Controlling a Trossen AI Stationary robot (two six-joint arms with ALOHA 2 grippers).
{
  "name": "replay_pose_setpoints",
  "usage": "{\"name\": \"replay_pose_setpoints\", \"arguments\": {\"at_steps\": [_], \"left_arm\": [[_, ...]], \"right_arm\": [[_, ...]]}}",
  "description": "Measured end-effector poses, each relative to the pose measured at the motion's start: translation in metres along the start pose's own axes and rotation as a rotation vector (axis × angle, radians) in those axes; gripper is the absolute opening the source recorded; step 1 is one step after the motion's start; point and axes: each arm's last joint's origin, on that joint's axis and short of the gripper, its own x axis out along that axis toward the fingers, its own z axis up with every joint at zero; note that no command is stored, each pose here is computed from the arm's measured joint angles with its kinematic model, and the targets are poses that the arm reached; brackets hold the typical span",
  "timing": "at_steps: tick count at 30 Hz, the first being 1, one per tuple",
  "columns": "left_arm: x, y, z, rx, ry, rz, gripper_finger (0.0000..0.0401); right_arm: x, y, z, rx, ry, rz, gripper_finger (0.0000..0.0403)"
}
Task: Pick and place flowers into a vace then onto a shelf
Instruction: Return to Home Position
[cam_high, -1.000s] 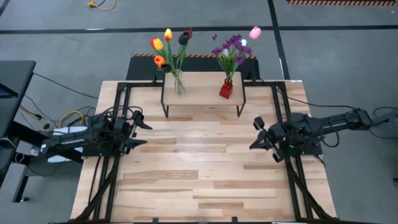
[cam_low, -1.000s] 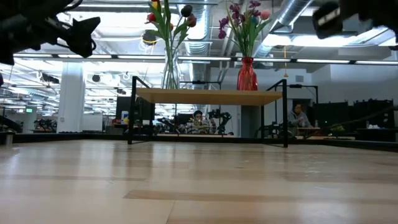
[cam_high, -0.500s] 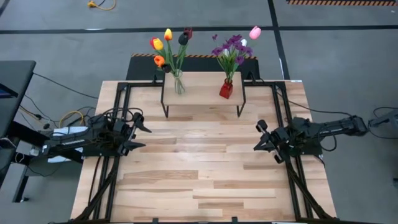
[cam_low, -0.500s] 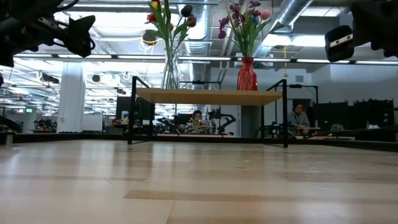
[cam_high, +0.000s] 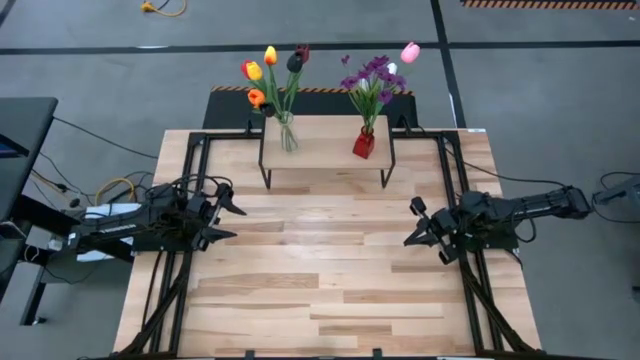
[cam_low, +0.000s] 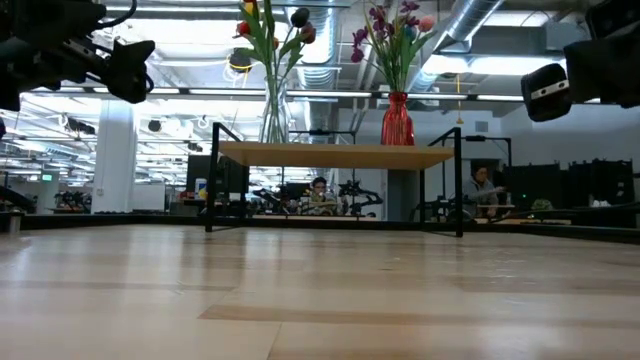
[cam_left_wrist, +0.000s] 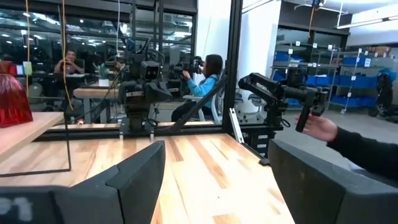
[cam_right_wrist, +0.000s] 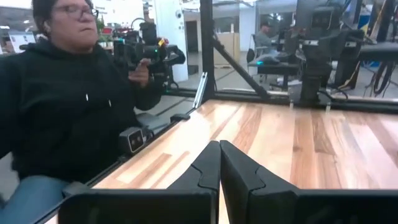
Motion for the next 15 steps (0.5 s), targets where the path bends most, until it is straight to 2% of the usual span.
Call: {"name": "replay_pose_setpoints", "arguments": {"at_steps": [15], "left_arm": [[-0.0003,0.0011,-0.0080,-0.039,0.072,0.016,0.0276]], "right_arm": [[0.0000,0.0000,-0.0007,0.000,0.006,0.000,0.0000]]}}
